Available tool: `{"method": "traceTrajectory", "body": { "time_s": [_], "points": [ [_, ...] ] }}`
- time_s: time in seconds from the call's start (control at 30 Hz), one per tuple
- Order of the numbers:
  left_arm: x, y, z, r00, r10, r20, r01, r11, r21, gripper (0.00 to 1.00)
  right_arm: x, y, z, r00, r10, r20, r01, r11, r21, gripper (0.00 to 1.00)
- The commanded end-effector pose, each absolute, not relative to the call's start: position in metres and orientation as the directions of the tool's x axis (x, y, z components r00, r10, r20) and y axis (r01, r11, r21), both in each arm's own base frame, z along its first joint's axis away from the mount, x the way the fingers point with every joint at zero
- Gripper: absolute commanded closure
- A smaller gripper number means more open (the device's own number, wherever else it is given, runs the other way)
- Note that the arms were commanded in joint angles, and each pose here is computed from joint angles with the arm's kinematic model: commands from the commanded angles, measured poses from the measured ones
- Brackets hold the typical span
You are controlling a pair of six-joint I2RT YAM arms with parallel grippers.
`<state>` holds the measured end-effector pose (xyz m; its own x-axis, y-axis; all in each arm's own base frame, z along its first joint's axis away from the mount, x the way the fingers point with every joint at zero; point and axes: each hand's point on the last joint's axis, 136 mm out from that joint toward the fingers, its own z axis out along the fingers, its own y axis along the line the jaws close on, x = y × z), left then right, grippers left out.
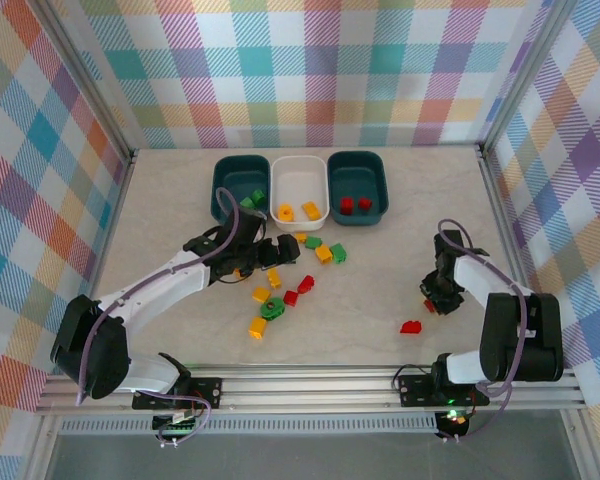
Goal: Sort the legos into containers by color
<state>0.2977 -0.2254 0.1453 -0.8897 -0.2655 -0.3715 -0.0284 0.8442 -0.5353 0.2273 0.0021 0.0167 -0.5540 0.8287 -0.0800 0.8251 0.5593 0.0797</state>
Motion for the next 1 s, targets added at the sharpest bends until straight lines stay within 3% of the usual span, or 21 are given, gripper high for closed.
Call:
{"method": "traceTrajectory", "body": {
  "time_s": [0.0, 0.1, 0.27, 0.47, 0.63, 0.7, 0.73, 0.83, 0.97],
  "points": [
    [0.309, -0.205, 0.159, -0.862, -0.315, -0.397, -0.066, 0.847, -0.528, 0.00, 0.317, 0.064, 0.061, -0.720, 0.662, -0.208, 0.584, 0.740, 0.335, 0.87],
    [0.319, -0.182, 0.146, -0.852, -0.399, -0.341, -0.178, 0.831, -0.528, 0.00, 0.366, 0.108, 0.106, -0.789, 0.465, -0.401, 0.386, 0.884, 0.266, 0.90],
    [0.321, -0.166, 0.128, -0.849, -0.465, -0.253, -0.283, 0.803, -0.525, 0.00, 0.444, 0.153, 0.148, -0.753, 0.293, -0.589, 0.231, 0.956, 0.180, 0.90],
    [0.319, -0.158, 0.125, -0.850, -0.467, -0.243, -0.314, 0.821, -0.477, 0.01, 0.511, 0.167, 0.127, -0.758, 0.196, -0.622, 0.211, 0.976, 0.050, 0.89],
    [0.323, -0.158, 0.127, -0.857, -0.461, -0.232, -0.325, 0.832, -0.451, 0.01, 0.532, 0.172, 0.099, -0.799, 0.202, -0.567, 0.211, 0.976, 0.050, 0.84],
    [0.326, -0.156, 0.128, -0.852, -0.462, -0.245, -0.329, 0.838, -0.436, 0.01, 0.535, 0.173, 0.093, -0.811, 0.196, -0.551, 0.195, 0.979, 0.061, 0.74],
    [0.327, -0.154, 0.128, -0.849, -0.465, -0.250, -0.334, 0.840, -0.428, 0.01, 0.537, 0.174, 0.094, -0.816, 0.188, -0.547, 0.182, 0.981, 0.066, 0.59],
    [0.326, -0.151, 0.124, -0.844, -0.474, -0.249, -0.351, 0.841, -0.412, 0.01, 0.540, 0.177, 0.108, -0.818, 0.143, -0.557, 0.133, 0.989, 0.059, 0.43],
    [0.326, -0.138, 0.122, -0.828, -0.484, -0.283, -0.377, 0.855, -0.357, 0.01, 0.533, 0.173, 0.145, -0.783, 0.123, -0.610, 0.102, 0.992, 0.068, 0.36]
  ]
}}
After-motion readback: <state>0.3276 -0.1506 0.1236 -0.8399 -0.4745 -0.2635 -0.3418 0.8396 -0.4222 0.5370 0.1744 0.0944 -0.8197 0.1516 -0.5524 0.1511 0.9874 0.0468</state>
